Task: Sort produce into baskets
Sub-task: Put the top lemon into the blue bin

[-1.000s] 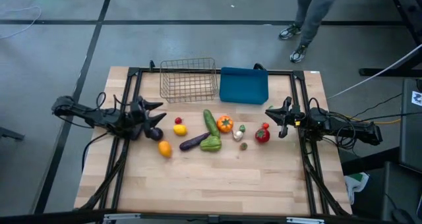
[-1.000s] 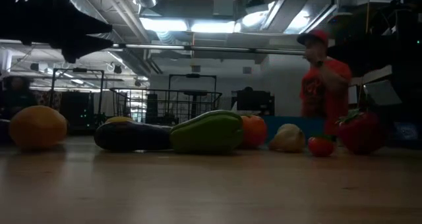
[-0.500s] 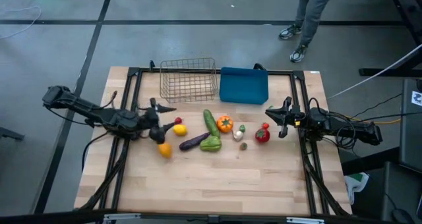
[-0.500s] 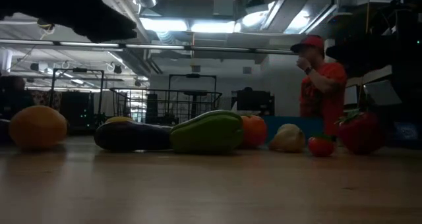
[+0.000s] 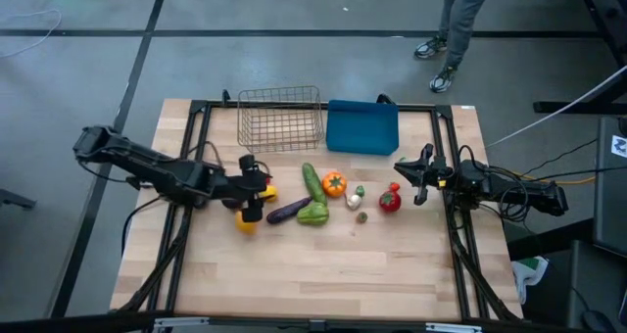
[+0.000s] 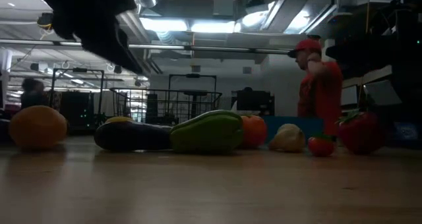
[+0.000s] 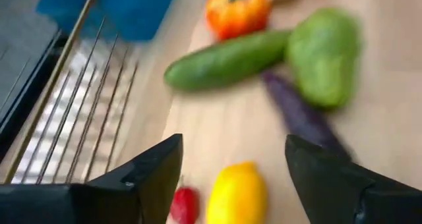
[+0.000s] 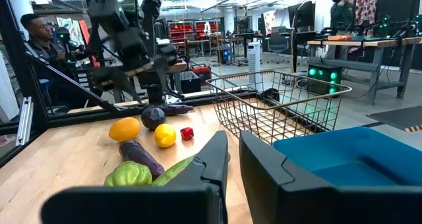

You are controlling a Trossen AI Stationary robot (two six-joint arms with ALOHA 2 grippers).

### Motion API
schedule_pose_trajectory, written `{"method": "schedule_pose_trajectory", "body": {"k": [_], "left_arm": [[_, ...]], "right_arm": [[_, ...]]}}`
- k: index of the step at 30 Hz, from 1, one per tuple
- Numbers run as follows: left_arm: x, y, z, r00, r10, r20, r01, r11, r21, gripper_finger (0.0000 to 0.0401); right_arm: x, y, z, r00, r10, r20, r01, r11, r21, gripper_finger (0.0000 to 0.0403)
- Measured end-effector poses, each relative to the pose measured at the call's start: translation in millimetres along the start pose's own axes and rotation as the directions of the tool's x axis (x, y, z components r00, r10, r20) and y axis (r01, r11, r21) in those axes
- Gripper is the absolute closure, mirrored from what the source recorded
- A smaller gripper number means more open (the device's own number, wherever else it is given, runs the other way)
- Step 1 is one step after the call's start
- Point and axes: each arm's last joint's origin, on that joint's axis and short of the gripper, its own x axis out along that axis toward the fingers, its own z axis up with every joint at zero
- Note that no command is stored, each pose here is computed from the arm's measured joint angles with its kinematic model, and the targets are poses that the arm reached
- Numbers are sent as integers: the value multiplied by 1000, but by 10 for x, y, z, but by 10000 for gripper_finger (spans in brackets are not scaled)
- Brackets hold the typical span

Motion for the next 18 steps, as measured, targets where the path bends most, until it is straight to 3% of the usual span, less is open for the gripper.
{"method": "schedule_pose_trajectory", "body": {"k": [6,18], "left_arm": [[207,59,-8,988,-59,-143,51,997,-63,138],[467,88,-130,947,-116,-299,99,993,-71,138]], "right_arm": [[0,0,-1,1000,0,0,0,1000,0,361],[0,0,0,1000,0,0,0,1000,0,361]]}}
